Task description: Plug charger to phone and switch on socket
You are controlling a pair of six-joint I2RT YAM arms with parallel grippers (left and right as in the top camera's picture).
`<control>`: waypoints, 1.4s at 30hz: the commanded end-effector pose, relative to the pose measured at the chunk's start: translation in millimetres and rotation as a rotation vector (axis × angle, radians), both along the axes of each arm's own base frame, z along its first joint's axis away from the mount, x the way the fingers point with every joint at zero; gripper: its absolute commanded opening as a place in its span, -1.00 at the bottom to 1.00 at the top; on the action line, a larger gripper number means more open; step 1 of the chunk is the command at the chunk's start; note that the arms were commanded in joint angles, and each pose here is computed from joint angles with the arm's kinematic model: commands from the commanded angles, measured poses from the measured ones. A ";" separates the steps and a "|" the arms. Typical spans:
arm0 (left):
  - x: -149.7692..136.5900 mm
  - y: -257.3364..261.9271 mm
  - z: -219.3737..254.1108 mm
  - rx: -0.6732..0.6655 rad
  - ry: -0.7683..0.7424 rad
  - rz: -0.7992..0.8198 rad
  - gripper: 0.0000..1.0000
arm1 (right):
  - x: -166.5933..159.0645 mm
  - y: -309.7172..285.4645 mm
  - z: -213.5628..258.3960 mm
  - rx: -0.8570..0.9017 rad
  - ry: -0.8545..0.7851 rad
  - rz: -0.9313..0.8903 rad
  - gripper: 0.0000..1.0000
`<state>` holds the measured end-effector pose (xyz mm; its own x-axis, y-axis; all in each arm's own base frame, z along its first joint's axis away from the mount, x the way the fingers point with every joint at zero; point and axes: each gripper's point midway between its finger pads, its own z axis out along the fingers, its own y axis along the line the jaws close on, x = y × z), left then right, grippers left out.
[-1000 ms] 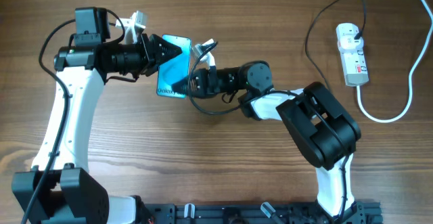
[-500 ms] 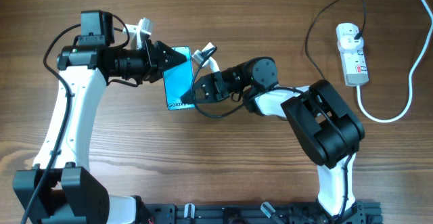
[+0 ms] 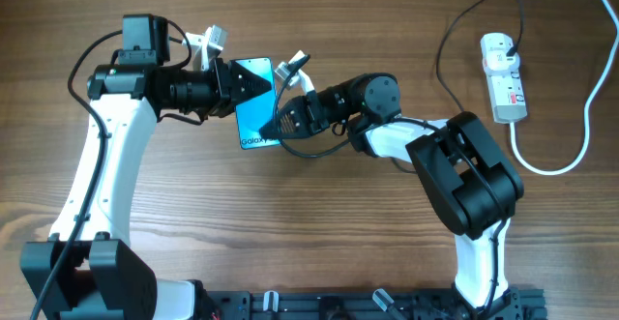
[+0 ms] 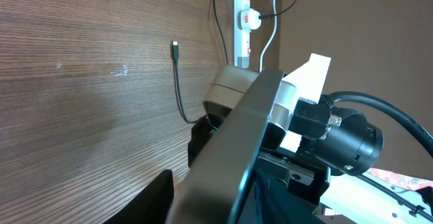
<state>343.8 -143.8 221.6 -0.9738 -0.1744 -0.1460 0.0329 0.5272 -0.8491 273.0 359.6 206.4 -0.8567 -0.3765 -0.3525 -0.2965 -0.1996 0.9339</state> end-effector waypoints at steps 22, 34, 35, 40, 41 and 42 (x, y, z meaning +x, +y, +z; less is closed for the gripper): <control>-4.6 -18.6 35.6 -0.129 -0.082 -0.077 -0.92 | 1.3 14.5 14.8 0.041 0.034 -0.018 0.75; 18.7 70.4 4.7 -0.053 0.232 0.359 -0.92 | 44.5 -33.2 6.6 0.010 -0.009 -0.110 0.99; 17.4 74.8 4.6 -0.066 0.259 0.379 -0.92 | 48.0 -36.0 4.5 0.003 -0.005 -0.117 0.99; -5.2 66.4 10.9 -0.166 0.401 0.355 -0.92 | 68.1 -38.5 -16.6 -0.008 0.029 -0.203 0.99; -10.1 57.5 18.4 -0.212 0.406 0.312 -0.92 | 72.9 -38.3 -17.4 -0.004 0.038 -0.230 1.00; -12.7 48.4 31.4 -0.285 0.397 0.261 -0.92 | 79.7 -39.9 -18.7 -0.005 0.055 -0.259 0.99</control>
